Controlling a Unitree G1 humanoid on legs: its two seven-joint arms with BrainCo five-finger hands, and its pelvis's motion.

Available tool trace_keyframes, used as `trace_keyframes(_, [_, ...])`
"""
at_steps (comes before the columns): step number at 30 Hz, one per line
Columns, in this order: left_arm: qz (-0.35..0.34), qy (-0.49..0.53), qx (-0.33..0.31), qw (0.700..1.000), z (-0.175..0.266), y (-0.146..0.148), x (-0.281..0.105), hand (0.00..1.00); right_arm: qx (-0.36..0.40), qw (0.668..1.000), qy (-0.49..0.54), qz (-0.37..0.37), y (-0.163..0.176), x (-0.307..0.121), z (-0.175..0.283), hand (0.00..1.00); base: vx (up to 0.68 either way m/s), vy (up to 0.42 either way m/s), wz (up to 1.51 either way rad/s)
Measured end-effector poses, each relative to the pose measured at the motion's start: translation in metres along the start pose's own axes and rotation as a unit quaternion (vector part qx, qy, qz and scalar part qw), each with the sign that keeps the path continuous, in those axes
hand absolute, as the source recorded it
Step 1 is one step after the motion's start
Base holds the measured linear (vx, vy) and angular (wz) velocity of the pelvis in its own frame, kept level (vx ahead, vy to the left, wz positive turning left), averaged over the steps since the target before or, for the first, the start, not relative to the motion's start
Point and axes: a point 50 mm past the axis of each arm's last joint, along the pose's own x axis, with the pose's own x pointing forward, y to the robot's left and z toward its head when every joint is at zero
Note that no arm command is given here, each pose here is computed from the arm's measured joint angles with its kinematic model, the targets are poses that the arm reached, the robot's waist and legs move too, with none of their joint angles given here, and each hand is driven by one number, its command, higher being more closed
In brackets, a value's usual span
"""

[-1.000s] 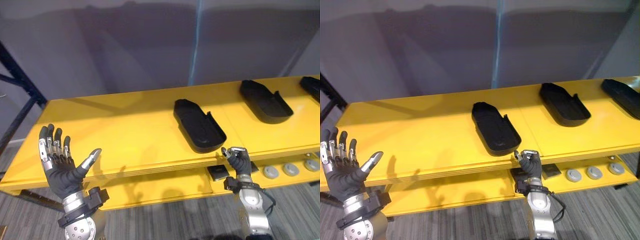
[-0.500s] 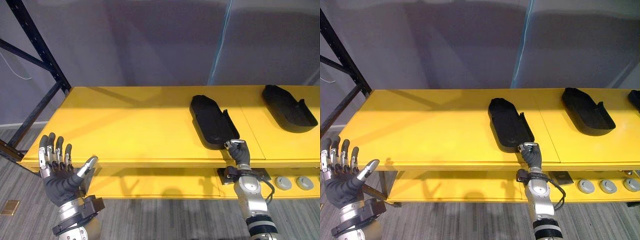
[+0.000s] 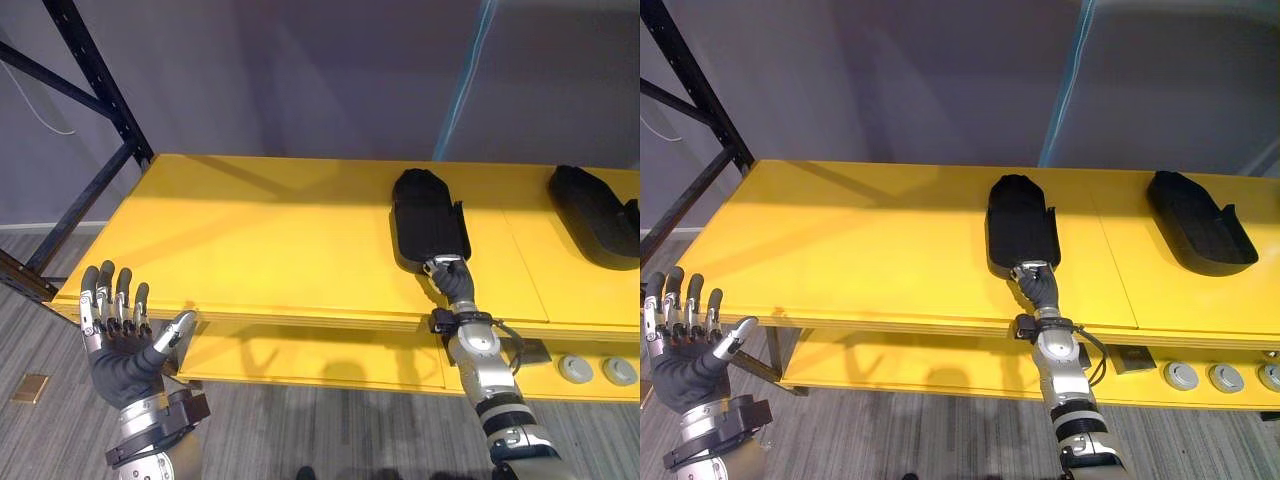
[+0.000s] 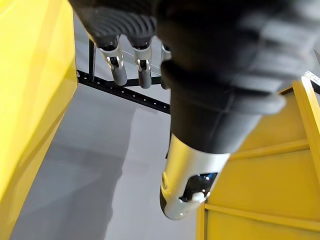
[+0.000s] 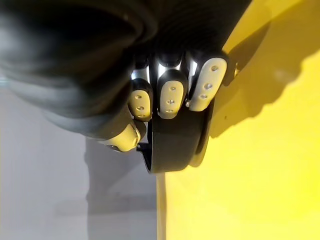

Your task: Walk over and take plastic housings, then place them on the shelf

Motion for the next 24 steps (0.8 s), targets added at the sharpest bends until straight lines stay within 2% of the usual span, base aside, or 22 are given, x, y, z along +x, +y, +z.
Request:
trace_keyframes(7, [-0.011, -0.004, -0.012, 1.000, 0.002, -0.006, 0.000, 0.00, -0.002, 1.000, 0.000, -0.001, -0.001, 0.001, 0.001, 1.00, -0.01, -0.005, 0.01])
trace_keyframes(10, [-0.019, -0.007, -0.022, 1.000, 0.001, -0.011, 0.002, 0.00, 0.003, 1.000, -0.022, -0.005, -0.006, -0.017, 0.005, 1.00, -0.01, -0.015, 0.05])
trace_keyframes(11, [-0.019, -0.008, -0.022, 1.000, 0.001, -0.012, 0.002, 0.00, 0.004, 0.999, -0.034, -0.006, -0.007, -0.022, 0.009, 0.00, 0.00, 0.000, 0.00])
trace_keyframes(15, [-0.016, -0.006, -0.020, 1.000, 0.001, -0.011, 0.002, 0.00, 0.018, 0.989, -0.140, -0.042, -0.023, -0.057, 0.050, 0.00, 0.00, -0.005, -0.20])
trace_keyframes(18, [-0.014, -0.008, -0.001, 1.000, 0.001, -0.011, 0.001, 0.00, 0.029, 0.979, -0.192, -0.064, -0.023, -0.083, 0.066, 0.00, -0.01, -0.005, -0.94])
trace_keyframes(21, [-0.028, -0.006, 0.003, 1.000, -0.001, -0.019, -0.001, 0.00, 0.024, 0.978, -0.194, -0.078, -0.024, -0.104, 0.065, 0.00, -0.05, 0.028, -1.16])
trace_keyframes(24, [-0.047, 0.010, -0.024, 0.999, -0.006, -0.033, -0.004, 0.00, -0.002, 0.979, -0.166, -0.115, -0.040, -0.132, 0.056, 0.00, 0.02, 0.142, -1.28])
